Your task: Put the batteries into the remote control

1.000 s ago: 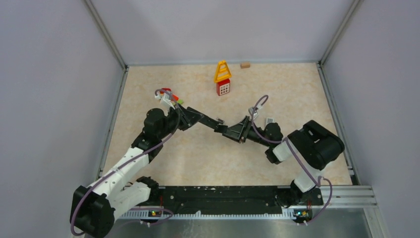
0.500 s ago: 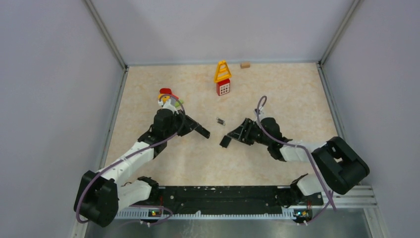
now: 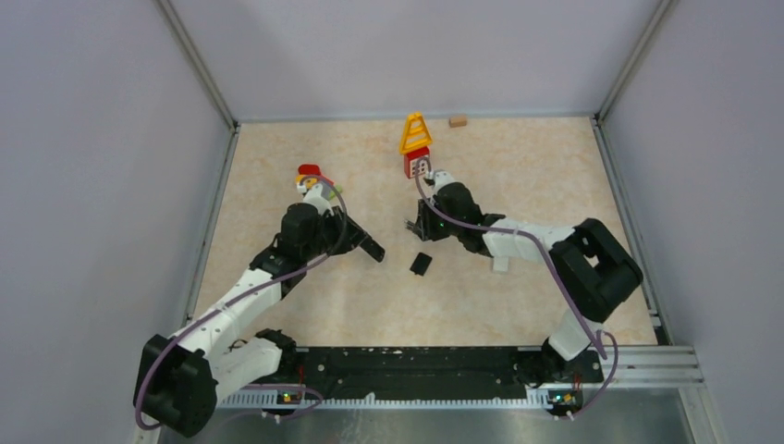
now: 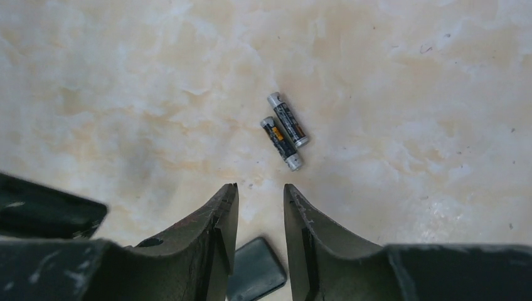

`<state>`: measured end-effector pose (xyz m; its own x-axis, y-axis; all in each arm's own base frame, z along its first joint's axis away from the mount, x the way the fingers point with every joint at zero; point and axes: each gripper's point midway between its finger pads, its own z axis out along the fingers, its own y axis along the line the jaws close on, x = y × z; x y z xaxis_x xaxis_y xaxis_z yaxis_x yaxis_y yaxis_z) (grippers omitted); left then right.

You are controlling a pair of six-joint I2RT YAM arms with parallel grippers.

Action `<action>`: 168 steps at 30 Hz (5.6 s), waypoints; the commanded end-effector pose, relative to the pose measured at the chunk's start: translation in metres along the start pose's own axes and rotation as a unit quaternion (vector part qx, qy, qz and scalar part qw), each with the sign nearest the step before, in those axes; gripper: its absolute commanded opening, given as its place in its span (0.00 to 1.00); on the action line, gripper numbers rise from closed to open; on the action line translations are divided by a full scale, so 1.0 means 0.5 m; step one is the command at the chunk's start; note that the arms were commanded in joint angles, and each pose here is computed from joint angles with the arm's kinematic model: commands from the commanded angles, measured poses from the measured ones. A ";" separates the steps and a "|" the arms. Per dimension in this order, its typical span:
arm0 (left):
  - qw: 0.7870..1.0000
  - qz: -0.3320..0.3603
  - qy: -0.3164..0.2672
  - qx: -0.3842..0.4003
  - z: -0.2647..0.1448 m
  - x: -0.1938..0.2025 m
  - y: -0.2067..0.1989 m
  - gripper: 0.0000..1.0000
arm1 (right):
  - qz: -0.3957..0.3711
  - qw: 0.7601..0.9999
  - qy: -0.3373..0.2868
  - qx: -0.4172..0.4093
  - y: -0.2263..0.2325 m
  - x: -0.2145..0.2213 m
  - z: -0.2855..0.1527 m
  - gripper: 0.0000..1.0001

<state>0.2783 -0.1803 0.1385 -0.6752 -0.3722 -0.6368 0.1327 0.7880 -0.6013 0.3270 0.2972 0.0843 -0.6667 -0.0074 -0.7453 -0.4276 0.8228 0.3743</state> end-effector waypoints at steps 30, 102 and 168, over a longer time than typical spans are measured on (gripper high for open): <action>0.973 0.121 -0.040 0.193 -0.134 -0.068 -0.156 0.00 | -0.216 0.970 0.110 0.000 -0.026 0.088 0.102 0.00; 0.977 0.098 -0.039 0.186 -0.125 -0.076 -0.140 0.00 | -0.151 0.970 0.062 0.178 -0.115 -0.058 0.129 0.00; 0.914 0.008 0.038 0.405 -0.218 -0.130 -0.346 0.00 | -0.255 0.912 -0.133 -0.291 0.348 -0.128 -0.351 0.19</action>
<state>0.2254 -0.2369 0.3015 -0.7666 -0.3049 -0.5651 0.5233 0.2134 -0.8250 0.1917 0.3408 0.2776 -0.1862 -0.1133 -0.9760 -0.9357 0.3234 0.1410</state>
